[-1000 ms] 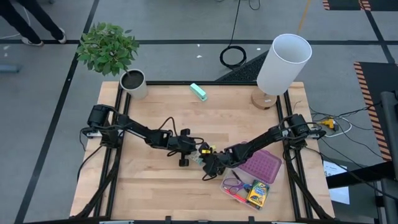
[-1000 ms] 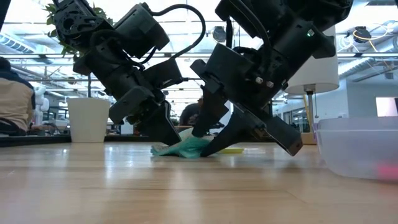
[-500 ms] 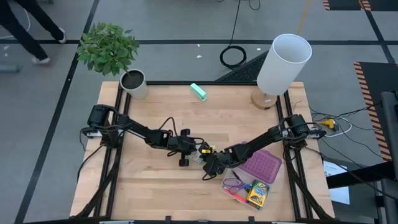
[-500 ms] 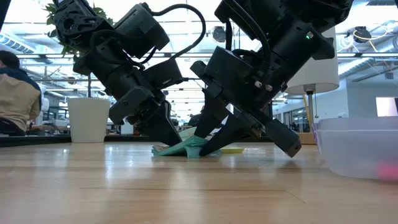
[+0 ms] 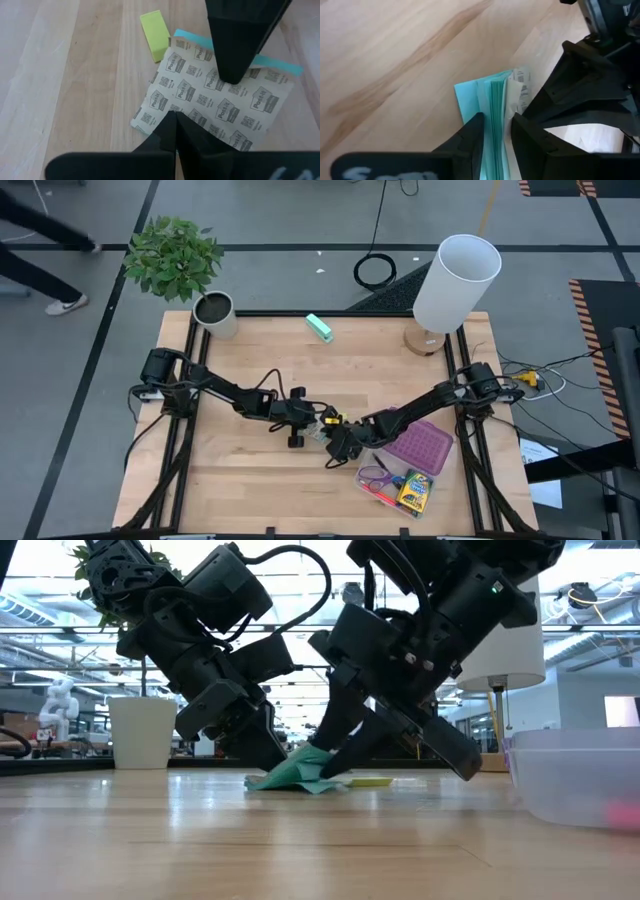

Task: Pack school essentials
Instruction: Put the blue sticky notes into the violet supply box

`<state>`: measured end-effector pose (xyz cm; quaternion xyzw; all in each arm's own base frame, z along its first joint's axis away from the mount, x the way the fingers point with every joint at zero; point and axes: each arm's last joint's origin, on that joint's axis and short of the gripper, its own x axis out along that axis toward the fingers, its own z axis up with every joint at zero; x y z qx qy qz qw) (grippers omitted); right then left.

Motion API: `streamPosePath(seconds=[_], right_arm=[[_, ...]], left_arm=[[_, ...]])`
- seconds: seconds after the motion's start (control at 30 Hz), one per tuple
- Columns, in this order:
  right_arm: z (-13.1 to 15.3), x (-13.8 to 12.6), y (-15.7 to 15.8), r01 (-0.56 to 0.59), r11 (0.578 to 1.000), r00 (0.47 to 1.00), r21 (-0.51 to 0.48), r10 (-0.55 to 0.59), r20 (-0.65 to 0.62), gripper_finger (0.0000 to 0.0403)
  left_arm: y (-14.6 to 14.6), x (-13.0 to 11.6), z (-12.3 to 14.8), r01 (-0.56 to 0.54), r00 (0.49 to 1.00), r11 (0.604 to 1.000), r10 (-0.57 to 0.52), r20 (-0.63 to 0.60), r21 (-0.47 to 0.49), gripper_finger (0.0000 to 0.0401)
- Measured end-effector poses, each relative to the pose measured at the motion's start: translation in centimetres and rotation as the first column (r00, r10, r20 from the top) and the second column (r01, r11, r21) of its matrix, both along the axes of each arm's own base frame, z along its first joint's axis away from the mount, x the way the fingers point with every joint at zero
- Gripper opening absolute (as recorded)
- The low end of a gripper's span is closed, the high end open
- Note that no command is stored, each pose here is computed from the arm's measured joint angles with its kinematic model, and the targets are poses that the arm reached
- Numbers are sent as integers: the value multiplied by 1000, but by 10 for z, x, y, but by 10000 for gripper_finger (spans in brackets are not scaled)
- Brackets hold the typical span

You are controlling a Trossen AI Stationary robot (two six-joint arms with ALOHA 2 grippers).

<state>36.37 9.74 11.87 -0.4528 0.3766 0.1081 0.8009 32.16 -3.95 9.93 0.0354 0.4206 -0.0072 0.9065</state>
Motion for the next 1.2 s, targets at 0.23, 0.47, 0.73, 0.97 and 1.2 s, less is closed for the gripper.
streamPosePath(seconds=[0.23,0.47,0.73,0.97,1.2], right_arm=[[2,0,1,-9,999,1000,32,9,-1,86],[1,-1,1,-8,999,1000,35,8,-4,86],[1,-1,1,-8,999,1000,35,8,-4,86],[1,-1,1,-9,999,1000,35,9,-4,86],[1,-1,1,-9,999,1000,35,9,-4,86]], left_arm=[[0,0,0,-2,1000,1000,2,0,0,11],[0,0,0,-3,1000,1000,3,0,0,11],[0,0,0,-13,1000,1000,13,2,10,12],[0,1,1,-24,1000,999,24,17,27,22],[-7,2,5,-52,996,992,44,71,117,113]])
